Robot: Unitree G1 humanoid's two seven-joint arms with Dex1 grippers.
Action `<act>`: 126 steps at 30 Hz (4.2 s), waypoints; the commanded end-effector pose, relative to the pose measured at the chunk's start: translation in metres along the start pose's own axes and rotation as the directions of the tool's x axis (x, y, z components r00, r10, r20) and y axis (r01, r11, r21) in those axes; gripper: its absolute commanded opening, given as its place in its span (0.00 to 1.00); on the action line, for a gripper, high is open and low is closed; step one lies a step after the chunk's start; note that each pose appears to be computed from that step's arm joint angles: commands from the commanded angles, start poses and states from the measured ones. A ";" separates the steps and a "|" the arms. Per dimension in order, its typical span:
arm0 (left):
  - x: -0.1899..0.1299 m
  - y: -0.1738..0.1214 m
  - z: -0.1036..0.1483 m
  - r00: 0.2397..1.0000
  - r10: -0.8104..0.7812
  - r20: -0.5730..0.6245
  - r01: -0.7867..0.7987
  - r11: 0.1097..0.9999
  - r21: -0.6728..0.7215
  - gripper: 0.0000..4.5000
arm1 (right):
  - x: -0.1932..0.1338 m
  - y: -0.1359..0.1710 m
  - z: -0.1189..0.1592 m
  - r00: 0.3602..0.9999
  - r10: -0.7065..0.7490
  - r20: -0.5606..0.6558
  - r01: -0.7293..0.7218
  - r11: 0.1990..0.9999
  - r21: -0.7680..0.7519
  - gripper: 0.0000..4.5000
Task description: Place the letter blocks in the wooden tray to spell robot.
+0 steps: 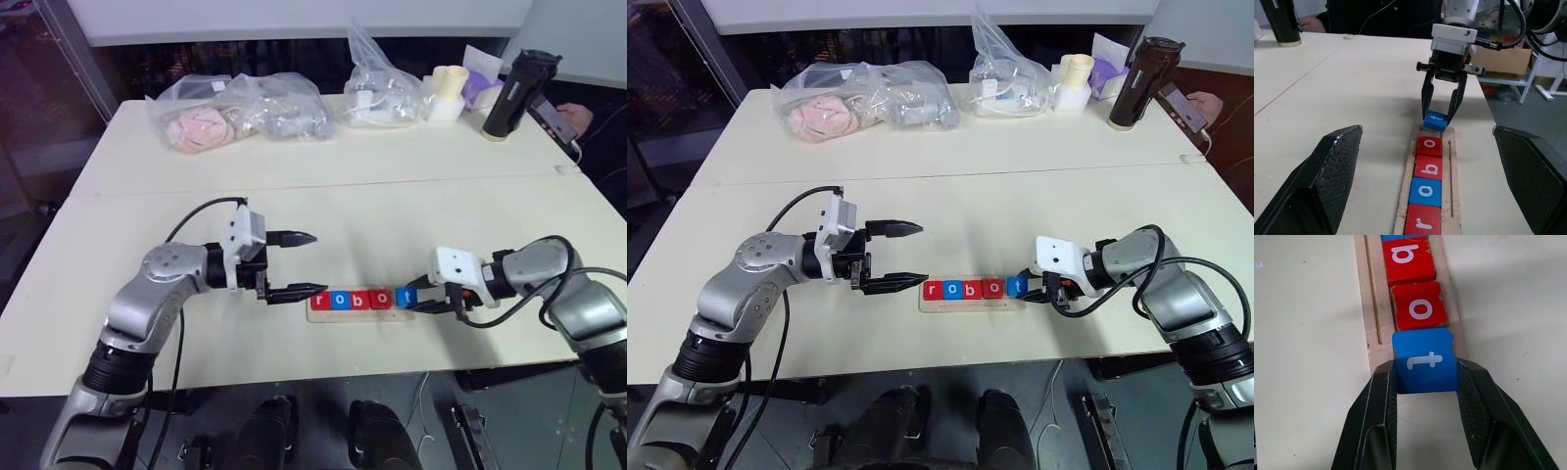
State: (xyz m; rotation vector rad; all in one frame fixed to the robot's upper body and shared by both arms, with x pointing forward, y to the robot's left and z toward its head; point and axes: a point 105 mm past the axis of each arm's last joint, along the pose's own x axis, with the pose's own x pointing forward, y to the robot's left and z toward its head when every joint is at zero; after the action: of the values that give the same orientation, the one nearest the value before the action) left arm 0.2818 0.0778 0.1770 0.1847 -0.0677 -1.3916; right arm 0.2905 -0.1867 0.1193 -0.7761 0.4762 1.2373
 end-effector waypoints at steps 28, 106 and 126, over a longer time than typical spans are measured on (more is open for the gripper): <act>-0.001 -0.007 0.010 0.999 0.020 0.025 -0.021 0.999 0.031 1.00 | 0.012 -0.008 0.013 0.999 0.031 -0.017 -0.032 0.997 -0.075 0.25; 0.000 -0.005 0.007 1.000 0.022 0.020 -0.022 1.000 0.018 1.00 | -0.017 -0.032 0.004 0.985 -0.167 -0.040 0.166 0.985 -0.043 0.89; -0.001 -0.005 0.005 0.999 0.032 0.008 -0.032 0.999 0.008 1.00 | -0.001 -0.025 0.013 0.992 -0.128 -0.018 0.126 0.990 -0.069 0.89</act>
State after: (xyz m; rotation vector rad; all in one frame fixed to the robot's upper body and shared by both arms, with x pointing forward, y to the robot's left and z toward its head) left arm 0.2792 0.0779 0.1733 0.1751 -0.0511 -1.3580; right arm 0.3127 -0.1829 0.1237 -0.8336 0.4346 1.1360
